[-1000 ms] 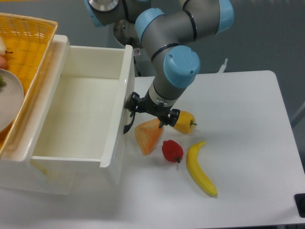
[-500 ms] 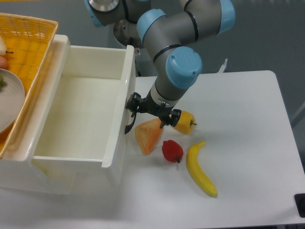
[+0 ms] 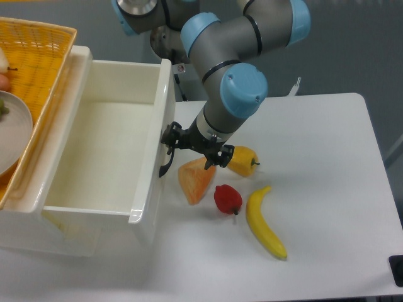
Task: Slide the top white drawer open
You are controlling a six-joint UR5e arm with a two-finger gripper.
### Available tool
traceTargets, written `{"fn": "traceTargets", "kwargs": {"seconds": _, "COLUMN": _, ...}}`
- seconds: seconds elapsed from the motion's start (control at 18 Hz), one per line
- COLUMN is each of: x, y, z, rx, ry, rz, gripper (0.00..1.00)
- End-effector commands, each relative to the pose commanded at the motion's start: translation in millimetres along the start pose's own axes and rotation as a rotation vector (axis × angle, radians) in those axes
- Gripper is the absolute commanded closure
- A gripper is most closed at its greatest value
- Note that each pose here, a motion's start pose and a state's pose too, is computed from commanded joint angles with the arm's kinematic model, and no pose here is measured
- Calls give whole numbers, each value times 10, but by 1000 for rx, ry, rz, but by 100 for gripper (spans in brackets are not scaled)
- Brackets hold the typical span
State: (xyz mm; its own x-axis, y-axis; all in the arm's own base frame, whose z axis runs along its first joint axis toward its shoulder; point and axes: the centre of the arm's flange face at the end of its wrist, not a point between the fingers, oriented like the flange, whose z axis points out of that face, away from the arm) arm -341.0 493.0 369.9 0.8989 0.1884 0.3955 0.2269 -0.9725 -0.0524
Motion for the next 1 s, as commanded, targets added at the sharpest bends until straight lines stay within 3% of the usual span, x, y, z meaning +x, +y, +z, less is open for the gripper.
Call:
{"fn": "traceTargets", "kwargs": {"seconds": 0.72, "x": -173, "y": 83, "z": -179, "rx": 34, "ry": -25, "rz": -12, "gripper": 0}}
{"fn": "traceTargets", "kwargs": {"seconds": 0.89, "x": -183, "y": 95, "z": -231, "rx": 39, "ry": -39, "rz": 33, "gripper": 0}}
{"fn": "traceTargets", "kwargs": {"seconds": 1.0, "x": -218, "y": 90, "z": -303, "rx": 58, "ry": -58, "rz": 111, "gripper": 0}}
